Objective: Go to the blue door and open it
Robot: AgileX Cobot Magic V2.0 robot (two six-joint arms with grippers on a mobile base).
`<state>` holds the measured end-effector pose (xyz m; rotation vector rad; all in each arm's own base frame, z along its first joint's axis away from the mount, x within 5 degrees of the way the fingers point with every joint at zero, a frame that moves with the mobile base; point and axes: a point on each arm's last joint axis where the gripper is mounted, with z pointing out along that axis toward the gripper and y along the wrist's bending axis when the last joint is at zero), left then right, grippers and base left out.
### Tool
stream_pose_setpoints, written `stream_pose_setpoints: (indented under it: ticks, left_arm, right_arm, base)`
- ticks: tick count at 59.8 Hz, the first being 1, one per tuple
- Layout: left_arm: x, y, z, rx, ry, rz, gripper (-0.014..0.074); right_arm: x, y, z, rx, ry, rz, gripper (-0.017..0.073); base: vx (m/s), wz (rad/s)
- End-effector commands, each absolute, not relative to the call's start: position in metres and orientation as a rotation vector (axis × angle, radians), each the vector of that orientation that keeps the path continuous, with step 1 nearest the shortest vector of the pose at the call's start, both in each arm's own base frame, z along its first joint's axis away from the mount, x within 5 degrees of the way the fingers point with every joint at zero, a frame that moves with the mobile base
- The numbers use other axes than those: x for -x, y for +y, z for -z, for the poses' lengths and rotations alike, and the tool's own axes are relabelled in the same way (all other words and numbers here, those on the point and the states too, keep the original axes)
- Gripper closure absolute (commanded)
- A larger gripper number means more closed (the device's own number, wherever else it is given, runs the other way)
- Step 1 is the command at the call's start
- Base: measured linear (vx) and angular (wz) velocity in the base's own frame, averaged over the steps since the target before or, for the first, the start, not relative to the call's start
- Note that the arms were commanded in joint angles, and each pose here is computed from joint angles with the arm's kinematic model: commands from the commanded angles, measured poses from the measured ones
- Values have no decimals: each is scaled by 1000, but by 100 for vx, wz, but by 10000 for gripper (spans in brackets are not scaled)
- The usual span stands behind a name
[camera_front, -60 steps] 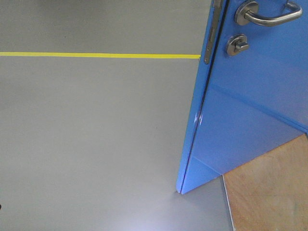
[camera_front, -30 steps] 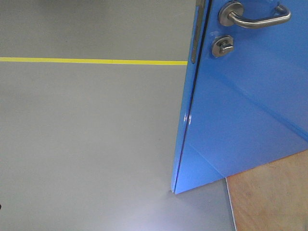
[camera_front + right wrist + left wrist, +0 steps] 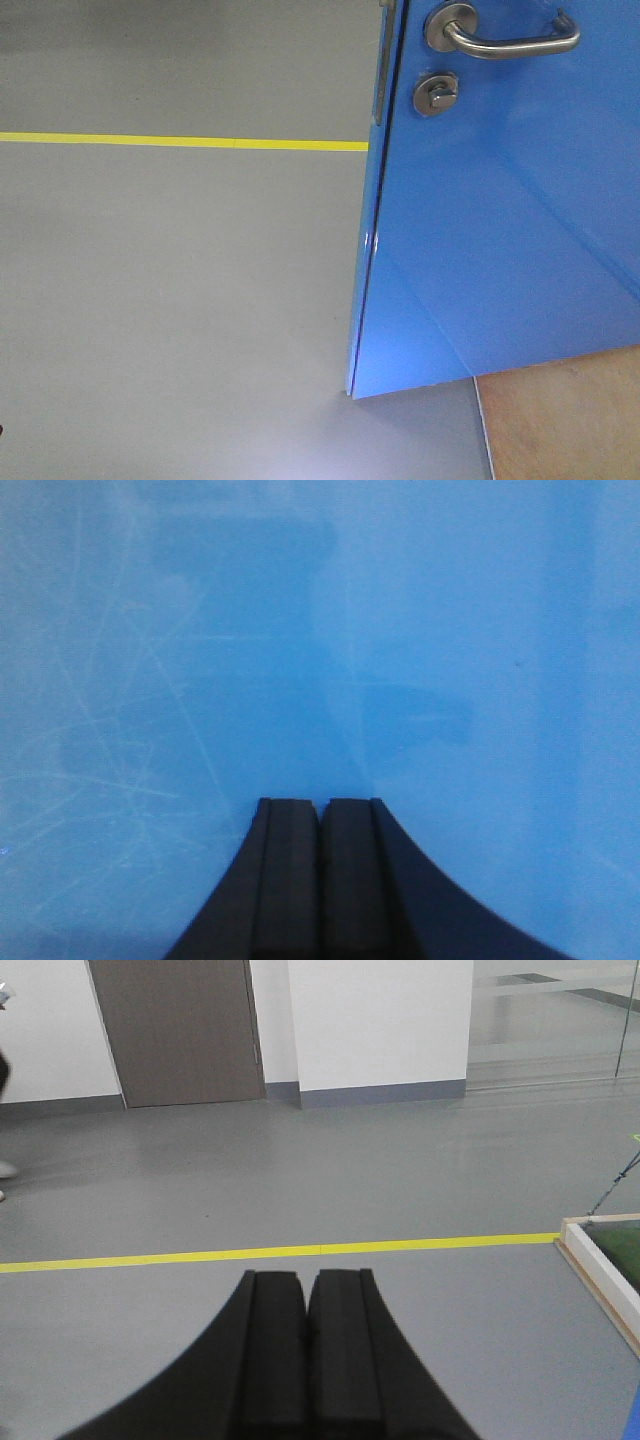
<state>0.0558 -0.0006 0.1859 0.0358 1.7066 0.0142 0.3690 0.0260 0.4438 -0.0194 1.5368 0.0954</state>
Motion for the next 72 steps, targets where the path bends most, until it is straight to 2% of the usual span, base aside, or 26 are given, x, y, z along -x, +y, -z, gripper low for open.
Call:
stream_pose_setpoints:
  ticks: [1,45,72]
  left_arm:
    - [-56,-1,-192,-37,1614,-6,524]
    - [-56,-1,-192,-37,1614,-6,524]
    - [-56,-1,-192,-37,1614,-6,524]
  right_arm:
    - [-358,22,-471,8,1397,-77,567]
    - [-359,23,-471,8,1398,-77,567]
    - [-359,23,-471,8,1398,-77,567]
  base:
    - [22,2]
    - [23,-2]
    - [10,-3]
